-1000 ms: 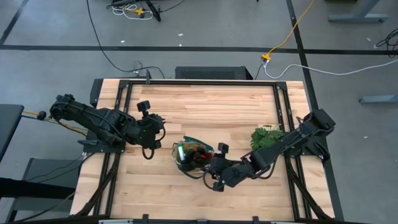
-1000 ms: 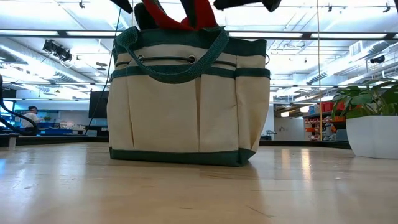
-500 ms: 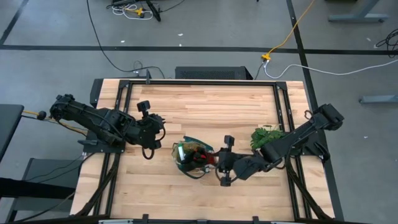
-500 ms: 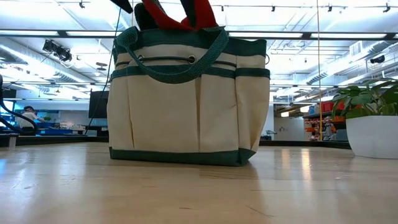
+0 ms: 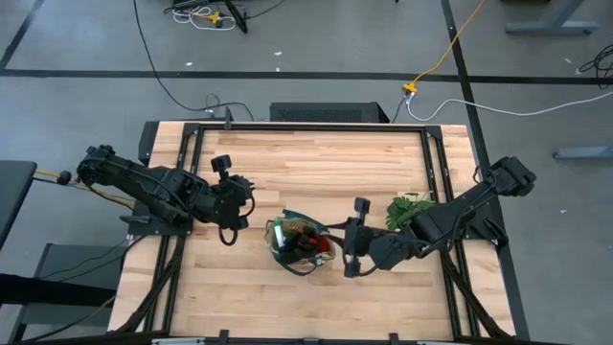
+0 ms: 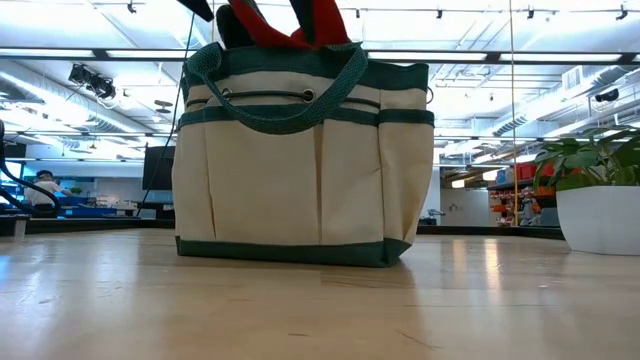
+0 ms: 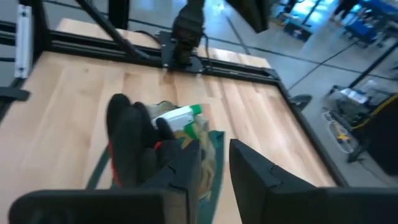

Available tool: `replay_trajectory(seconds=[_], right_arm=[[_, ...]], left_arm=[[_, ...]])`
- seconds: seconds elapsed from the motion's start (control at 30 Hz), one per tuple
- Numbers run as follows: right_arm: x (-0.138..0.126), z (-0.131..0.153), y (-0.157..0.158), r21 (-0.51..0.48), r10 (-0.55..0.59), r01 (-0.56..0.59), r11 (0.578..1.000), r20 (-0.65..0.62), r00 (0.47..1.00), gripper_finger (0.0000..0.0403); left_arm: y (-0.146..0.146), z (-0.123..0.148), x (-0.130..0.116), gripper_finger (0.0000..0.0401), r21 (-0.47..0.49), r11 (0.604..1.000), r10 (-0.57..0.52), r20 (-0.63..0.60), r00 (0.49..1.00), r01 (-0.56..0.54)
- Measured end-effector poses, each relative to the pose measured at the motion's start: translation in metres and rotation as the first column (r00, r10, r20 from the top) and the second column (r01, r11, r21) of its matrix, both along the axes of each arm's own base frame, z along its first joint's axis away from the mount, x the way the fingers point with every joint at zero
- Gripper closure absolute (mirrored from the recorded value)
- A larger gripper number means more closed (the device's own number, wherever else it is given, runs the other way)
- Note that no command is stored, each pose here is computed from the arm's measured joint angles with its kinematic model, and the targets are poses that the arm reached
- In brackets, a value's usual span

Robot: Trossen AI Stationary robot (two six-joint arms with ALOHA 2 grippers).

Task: Pick & Place Garden tools in Gardening bag
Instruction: Return to Home Position

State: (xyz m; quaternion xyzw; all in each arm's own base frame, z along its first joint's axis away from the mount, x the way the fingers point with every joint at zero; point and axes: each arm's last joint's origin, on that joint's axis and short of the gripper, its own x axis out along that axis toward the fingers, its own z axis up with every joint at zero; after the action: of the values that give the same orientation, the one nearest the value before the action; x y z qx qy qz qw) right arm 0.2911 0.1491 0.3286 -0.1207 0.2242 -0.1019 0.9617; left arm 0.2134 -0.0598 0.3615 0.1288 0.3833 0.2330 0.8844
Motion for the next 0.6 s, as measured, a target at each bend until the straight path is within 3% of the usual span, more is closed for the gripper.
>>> replay_trajectory(seconds=[0.2,0.43,0.6], right_arm=[[-0.005,0.003,-0.007,-0.063,-0.064,0.063,0.996,-0.005,0.998,0.0322],[-0.025,0.023,-0.045,0.000,-0.160,0.160,0.987,0.053,0.986,0.0322],[-0.046,0.006,-0.069,0.073,-0.100,0.089,0.993,0.176,0.979,0.0323]], left_arm=[[0.000,0.000,0.000,0.0357,0.000,1.000,0.000,0.000,1.000,0.000],[0.002,0.001,-0.002,0.0357,0.034,0.999,0.021,0.010,1.000,-0.021],[0.004,0.004,-0.007,0.0357,0.059,0.996,0.060,0.039,0.997,-0.062]])
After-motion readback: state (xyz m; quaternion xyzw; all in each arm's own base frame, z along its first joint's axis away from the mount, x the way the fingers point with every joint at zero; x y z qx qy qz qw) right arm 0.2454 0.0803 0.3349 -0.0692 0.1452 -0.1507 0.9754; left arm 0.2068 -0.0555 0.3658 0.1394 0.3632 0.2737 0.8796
